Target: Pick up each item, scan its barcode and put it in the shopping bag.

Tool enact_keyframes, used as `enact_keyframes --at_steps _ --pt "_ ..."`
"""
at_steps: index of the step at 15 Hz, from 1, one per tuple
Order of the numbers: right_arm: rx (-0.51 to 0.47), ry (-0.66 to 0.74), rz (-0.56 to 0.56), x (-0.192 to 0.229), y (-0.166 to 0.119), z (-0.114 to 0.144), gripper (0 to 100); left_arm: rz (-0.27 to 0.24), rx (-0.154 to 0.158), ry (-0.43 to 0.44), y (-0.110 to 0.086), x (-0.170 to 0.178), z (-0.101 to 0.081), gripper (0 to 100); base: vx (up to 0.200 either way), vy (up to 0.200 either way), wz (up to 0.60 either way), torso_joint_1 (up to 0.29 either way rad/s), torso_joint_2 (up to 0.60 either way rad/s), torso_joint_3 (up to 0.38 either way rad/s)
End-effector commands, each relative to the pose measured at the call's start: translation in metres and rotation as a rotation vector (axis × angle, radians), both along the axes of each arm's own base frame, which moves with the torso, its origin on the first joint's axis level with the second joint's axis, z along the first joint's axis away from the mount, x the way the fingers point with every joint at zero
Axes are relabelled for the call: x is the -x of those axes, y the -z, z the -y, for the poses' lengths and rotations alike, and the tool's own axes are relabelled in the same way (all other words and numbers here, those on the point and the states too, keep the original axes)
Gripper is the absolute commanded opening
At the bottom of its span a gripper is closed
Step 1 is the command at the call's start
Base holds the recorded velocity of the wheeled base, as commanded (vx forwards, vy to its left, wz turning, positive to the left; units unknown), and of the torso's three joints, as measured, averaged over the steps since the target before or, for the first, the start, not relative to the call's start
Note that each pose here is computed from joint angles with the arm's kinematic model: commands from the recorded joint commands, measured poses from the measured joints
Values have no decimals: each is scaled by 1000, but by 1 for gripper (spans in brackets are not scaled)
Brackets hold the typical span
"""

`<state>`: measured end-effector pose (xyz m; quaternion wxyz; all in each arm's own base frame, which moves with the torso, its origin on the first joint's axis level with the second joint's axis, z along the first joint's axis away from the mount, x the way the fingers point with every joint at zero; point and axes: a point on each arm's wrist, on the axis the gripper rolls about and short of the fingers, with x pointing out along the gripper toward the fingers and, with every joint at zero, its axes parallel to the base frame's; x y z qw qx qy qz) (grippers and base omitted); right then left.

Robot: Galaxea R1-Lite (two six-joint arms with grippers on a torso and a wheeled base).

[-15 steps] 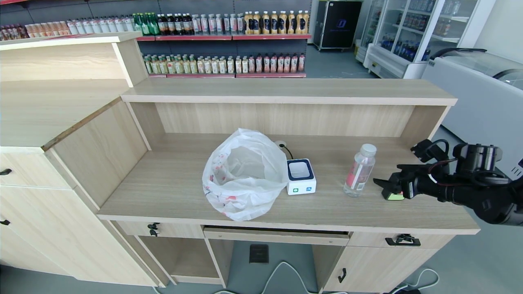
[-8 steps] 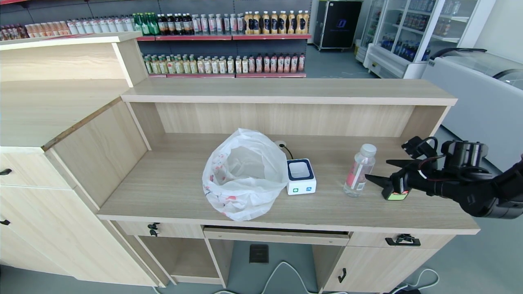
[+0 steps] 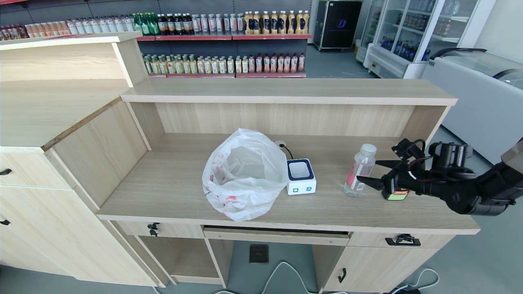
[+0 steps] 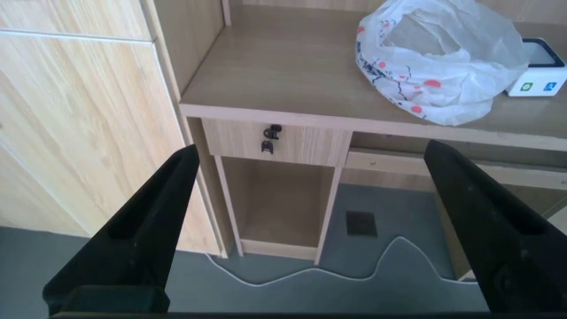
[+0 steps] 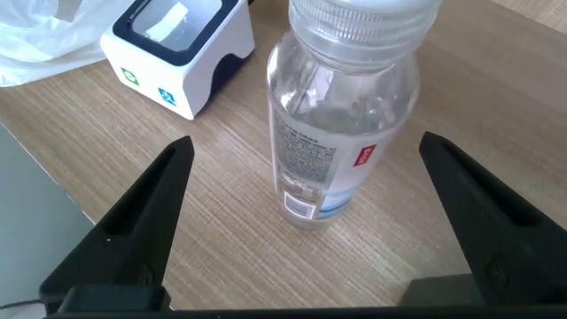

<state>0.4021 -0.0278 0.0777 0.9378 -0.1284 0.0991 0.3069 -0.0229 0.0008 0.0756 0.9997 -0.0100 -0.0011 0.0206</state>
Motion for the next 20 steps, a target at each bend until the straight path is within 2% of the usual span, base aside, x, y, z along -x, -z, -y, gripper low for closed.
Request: enact_keyframes --at_steps 1,20 --pt "-4 -21 1 -7 5 -4 100 0 0 -2 0 0 0 100 0 0 0 0 0 0" --pt "-18 -76 13 -46 31 -23 100 0 0 0 0 0 0 100 0 0 0 0 0 0"
